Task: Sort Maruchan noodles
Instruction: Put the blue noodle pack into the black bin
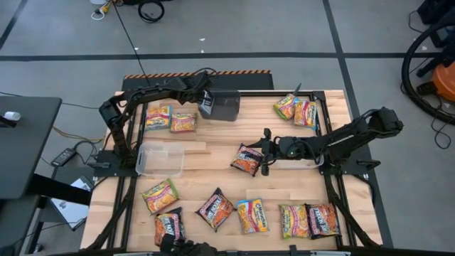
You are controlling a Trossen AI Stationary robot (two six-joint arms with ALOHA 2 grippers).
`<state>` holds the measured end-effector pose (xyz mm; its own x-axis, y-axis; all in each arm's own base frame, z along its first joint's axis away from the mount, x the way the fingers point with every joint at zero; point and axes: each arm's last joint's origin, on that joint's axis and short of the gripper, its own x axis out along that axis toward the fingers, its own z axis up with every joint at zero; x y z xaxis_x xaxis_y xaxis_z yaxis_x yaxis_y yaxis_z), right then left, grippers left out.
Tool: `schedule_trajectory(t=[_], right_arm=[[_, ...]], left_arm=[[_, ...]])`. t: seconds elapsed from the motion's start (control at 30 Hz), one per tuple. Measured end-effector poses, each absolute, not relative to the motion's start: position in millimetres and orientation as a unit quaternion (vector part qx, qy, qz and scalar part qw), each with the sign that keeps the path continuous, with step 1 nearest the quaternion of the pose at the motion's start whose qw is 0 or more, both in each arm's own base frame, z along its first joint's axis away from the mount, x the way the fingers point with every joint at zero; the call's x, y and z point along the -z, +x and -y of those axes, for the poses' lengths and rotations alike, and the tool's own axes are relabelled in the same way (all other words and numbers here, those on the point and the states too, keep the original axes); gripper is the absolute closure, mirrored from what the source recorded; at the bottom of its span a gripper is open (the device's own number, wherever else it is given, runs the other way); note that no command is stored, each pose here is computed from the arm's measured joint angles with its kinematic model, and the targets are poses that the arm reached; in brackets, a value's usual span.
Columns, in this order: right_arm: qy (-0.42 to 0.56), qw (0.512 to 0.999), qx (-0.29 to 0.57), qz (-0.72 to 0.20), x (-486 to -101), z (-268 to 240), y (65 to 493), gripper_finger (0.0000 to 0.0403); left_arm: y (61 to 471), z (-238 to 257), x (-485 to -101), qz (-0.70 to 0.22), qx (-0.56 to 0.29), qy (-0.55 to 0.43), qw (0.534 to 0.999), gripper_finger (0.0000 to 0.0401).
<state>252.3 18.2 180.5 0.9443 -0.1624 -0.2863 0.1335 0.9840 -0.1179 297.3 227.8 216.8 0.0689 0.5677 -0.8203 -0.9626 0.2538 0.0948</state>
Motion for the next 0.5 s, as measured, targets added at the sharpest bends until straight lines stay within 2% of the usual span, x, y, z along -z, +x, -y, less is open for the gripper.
schedule_trajectory(t=[0.23, 0.4, 0.5], right_arm=[[-0.047, 0.987, 0.076, -0.137, -184, -18, 252, 0.0228], [-0.051, 0.986, 0.079, -0.136, -185, -18, 252, 0.0228], [-0.05, 0.986, 0.079, -0.135, -185, -18, 252, 0.0228]], left_arm=[[299, -234, -234, -0.399, -0.524, -0.263, 0.705, 0.023], [301, -234, -246, -0.415, -0.496, -0.265, 0.715, 0.0221], [292, -226, -261, -0.456, -0.477, -0.246, 0.71, 0.022]])
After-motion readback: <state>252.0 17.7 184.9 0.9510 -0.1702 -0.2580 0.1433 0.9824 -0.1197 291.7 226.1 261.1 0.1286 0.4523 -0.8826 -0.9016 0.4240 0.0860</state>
